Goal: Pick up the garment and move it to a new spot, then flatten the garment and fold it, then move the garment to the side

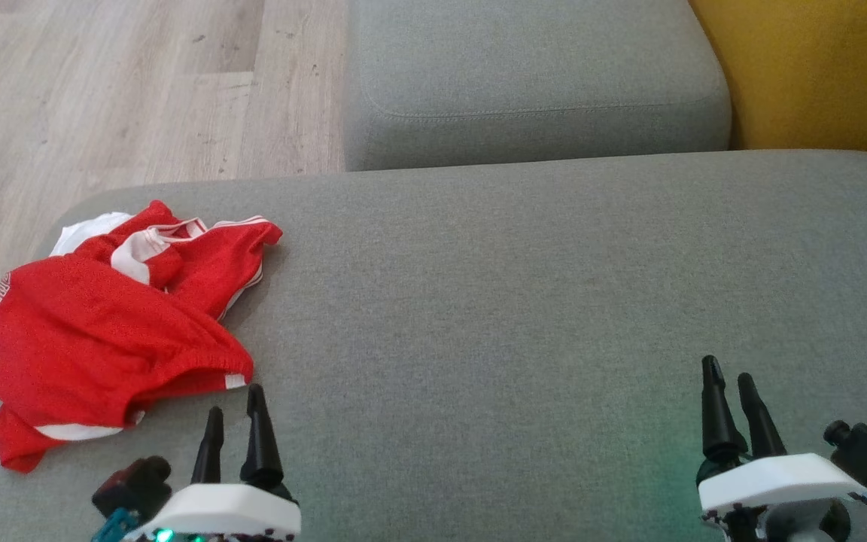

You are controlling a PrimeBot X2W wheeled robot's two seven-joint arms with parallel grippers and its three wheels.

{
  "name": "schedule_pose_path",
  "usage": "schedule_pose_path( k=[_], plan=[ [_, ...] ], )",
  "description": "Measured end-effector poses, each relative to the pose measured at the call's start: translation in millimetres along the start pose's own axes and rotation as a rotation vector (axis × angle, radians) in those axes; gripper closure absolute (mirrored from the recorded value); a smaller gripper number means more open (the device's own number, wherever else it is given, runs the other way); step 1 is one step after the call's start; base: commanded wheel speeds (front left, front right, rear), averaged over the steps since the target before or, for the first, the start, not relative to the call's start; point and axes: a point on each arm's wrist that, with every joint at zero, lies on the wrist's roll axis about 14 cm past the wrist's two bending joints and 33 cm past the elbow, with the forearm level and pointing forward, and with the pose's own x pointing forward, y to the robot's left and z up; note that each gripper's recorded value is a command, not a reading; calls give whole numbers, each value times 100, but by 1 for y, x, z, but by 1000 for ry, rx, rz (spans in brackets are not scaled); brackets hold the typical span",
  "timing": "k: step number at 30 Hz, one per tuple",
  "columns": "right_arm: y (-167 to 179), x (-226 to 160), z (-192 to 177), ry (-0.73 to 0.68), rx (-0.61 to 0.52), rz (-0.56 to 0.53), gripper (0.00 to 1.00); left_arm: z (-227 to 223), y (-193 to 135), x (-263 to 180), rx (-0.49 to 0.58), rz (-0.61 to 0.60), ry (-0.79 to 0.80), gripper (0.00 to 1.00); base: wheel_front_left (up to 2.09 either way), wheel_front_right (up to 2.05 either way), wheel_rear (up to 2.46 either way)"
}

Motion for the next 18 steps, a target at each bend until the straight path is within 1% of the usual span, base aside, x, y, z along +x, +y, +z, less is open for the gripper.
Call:
schedule_pose_path(
  k=[6, 7, 18],
  plan=[
    [3, -4, -5, 8, -68, 15, 0, 3, -9, -2, 88, -24, -23, 0, 0, 0, 0],
    [3, -4, -5, 8, -68, 15, 0, 3, -9, -2, 88, -24, -23, 0, 0, 0, 0],
    [16, -6, -2, -13, -201, 67, 0, 10, -27, -6, 217, -79, -83, 0, 0, 0, 0]
  ],
)
